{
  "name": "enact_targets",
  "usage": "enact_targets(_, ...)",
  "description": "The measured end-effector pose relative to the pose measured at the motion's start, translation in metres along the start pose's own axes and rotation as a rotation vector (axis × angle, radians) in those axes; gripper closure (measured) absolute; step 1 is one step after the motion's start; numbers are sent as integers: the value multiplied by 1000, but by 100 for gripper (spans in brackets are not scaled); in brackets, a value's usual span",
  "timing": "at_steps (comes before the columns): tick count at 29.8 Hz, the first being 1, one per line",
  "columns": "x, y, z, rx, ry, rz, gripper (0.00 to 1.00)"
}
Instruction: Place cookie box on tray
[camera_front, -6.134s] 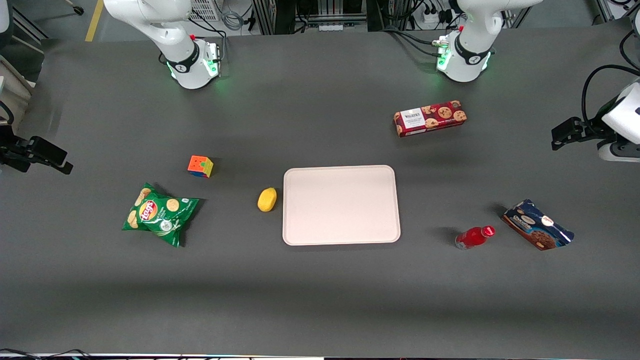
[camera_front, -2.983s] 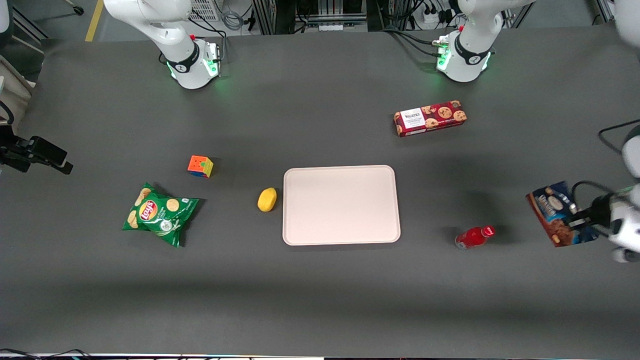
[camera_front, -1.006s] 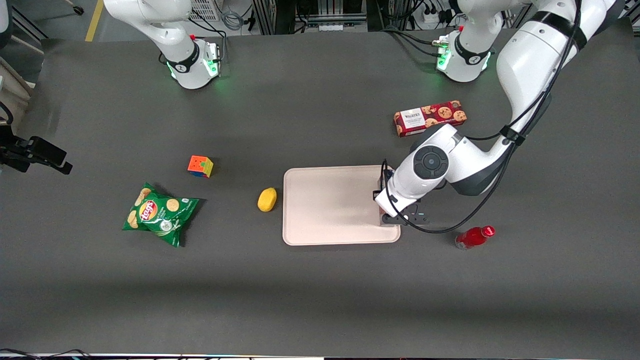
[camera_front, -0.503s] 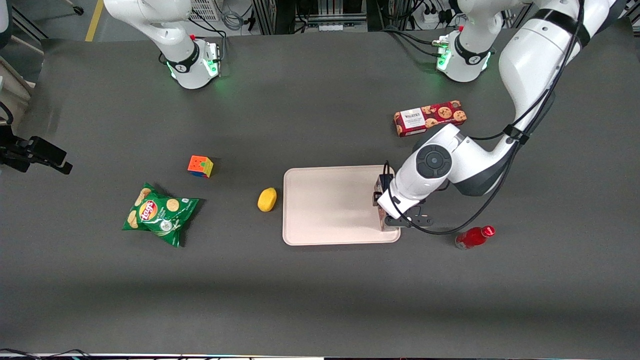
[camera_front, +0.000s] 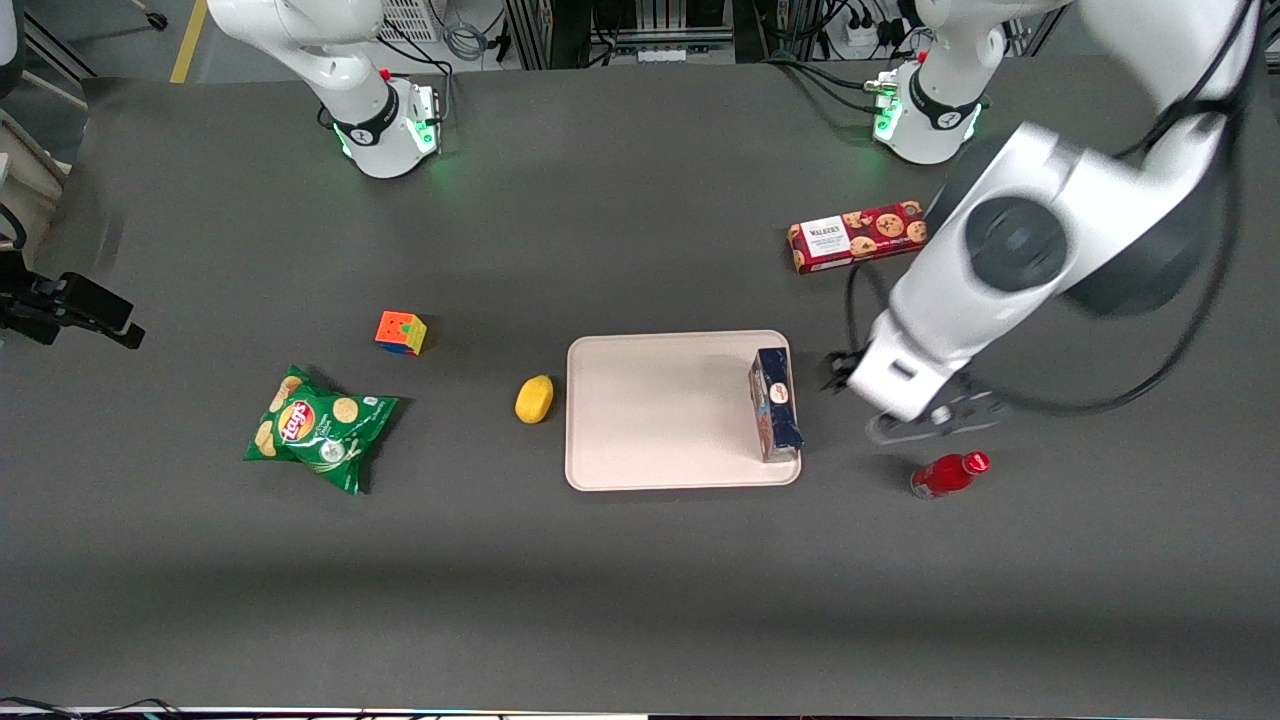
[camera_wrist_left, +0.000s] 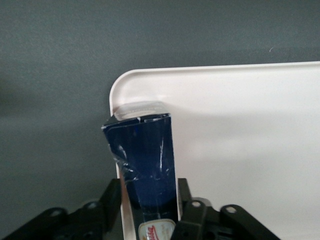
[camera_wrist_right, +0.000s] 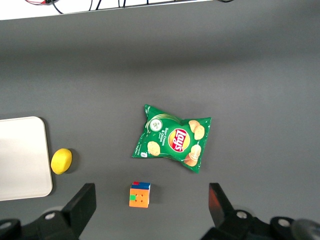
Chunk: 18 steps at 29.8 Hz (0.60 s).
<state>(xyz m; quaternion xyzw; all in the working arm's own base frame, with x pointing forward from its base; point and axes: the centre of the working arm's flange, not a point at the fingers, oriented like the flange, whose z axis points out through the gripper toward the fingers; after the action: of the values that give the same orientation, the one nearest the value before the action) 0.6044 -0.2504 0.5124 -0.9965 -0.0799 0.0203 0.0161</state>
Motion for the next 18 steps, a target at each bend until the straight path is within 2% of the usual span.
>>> enact_targets(2,-7,-22,-44,31,-8,5,0)
enact_targets(6,-23,-82,-120,84,-63,61,0)
enact_targets(9,-31,-132,-160,101,-97,112,0)
enact_targets(13,-36,-194,-190,82,-106,186,0)
enact_targets(18,-33,-273,-199,7,-111,252,0)
